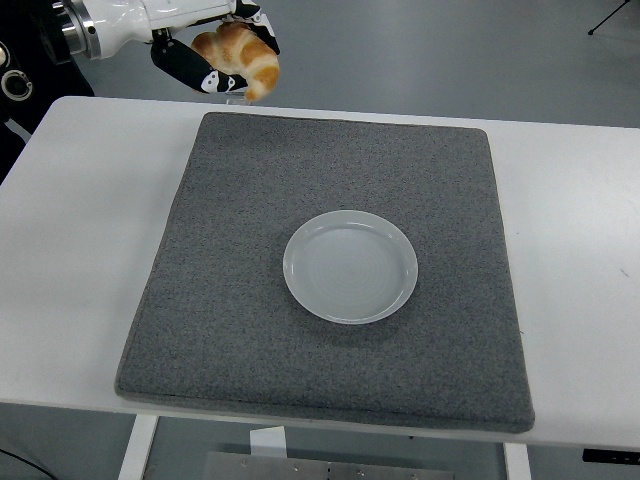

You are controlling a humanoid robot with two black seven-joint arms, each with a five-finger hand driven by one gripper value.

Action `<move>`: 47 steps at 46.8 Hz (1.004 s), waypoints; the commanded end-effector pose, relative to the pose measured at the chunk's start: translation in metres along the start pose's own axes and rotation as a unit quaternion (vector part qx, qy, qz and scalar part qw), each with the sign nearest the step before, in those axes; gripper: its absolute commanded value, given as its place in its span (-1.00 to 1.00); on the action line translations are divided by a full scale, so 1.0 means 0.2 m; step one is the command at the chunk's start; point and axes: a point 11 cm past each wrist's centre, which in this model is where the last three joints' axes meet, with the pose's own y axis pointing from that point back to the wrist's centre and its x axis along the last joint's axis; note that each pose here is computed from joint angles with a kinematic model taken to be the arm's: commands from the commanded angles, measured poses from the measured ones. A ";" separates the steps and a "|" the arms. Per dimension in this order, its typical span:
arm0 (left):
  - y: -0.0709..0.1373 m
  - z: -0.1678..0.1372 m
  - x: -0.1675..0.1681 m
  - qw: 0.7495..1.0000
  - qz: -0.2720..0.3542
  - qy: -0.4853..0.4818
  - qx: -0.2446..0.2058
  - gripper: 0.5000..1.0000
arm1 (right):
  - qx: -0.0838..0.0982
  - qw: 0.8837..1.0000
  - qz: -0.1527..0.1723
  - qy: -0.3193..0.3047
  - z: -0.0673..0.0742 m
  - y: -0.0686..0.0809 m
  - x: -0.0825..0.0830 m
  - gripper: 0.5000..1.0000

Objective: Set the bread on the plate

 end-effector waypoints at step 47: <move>-0.35 0.34 -0.52 0.990 -0.059 -0.039 -0.120 -1.00 | 0.000 1.000 0.000 0.000 0.00 0.00 0.00 0.81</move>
